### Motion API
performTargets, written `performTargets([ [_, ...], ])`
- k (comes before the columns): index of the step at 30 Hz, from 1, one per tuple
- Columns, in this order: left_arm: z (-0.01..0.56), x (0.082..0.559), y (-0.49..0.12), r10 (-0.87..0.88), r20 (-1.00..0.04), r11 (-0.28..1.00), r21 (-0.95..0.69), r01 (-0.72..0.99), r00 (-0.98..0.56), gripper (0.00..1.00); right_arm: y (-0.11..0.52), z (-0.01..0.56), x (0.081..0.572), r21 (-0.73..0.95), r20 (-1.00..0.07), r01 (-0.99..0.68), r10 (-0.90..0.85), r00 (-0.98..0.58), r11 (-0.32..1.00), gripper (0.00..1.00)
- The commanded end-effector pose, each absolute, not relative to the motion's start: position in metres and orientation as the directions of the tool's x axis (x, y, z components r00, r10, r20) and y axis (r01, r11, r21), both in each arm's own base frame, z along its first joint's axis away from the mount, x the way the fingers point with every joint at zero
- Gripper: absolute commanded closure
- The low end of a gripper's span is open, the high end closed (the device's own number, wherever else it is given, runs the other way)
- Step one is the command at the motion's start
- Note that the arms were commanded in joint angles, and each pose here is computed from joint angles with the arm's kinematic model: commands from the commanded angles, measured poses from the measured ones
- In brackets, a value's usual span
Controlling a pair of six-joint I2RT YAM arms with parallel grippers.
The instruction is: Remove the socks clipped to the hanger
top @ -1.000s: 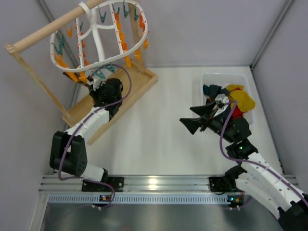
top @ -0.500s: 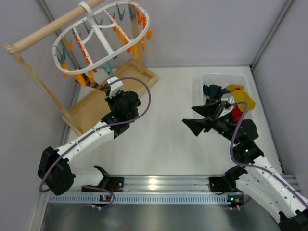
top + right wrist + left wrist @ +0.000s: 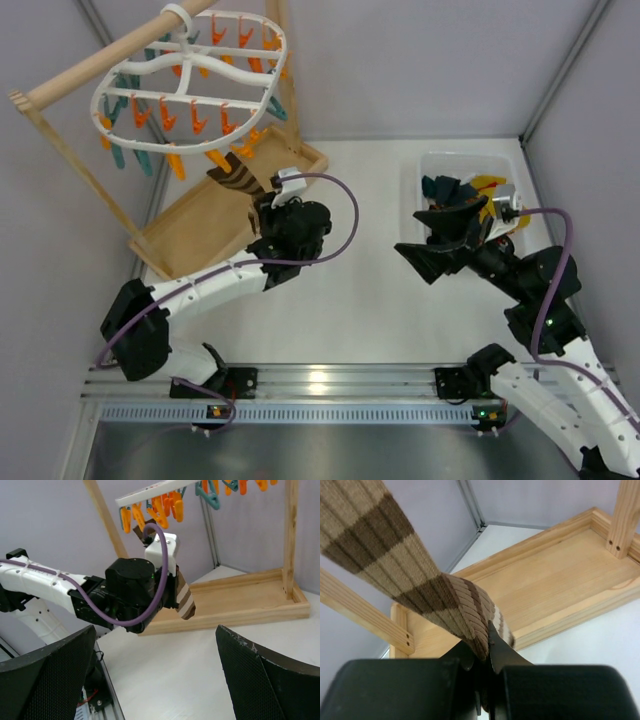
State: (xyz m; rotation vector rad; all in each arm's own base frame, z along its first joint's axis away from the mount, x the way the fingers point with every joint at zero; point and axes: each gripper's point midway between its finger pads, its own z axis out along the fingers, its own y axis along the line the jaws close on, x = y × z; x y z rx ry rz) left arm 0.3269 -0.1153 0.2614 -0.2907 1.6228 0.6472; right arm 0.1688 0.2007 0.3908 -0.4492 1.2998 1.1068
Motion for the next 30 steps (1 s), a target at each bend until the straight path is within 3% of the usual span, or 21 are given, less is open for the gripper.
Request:
performTargets([
  [1, 0.278, 0.334, -0.134, 0.174, -0.973, 0.823, 0.228, -0.520, -0.150, 1.00, 0.201, 0.419, 0.165, 0.275, -0.920, -0.856, 0.380, -0.101, 0.438, 0.00],
  [7, 0.278, 0.350, -0.164, 0.212, -0.963, 0.839, 0.268, -0.474, -0.169, 1.00, 0.213, 0.442, 0.188, 0.307, -0.926, -0.830, 0.347, -0.148, 0.466, 0.02],
  [12, 0.277, 0.363, -0.188, 0.276, -0.940, 0.831, 0.338, -0.442, -0.200, 1.00, 0.239, 0.437, 0.230, 0.307, -0.949, -0.756, 0.241, -0.201, 0.578, 0.06],
  [17, 0.275, 0.374, -0.213, 0.288, -0.937, 0.847, 0.345, -0.403, -0.197, 1.00, 0.268, 0.462, 0.254, 0.200, -0.980, -0.678, 0.151, -0.132, 0.707, 0.07],
  [21, 0.275, 0.382, -0.234, 0.308, -0.931, 0.851, 0.362, -0.381, -0.198, 1.00, 0.304, 0.447, 0.284, 0.115, -0.988, -0.618, 0.027, -0.150, 0.778, 0.12],
  [30, 0.276, 0.388, -0.254, 0.315, -0.930, 0.863, 0.364, -0.351, -0.190, 1.00, 0.352, 0.461, 0.325, -0.068, -0.990, -0.567, -0.126, -0.063, 0.821, 0.25],
])
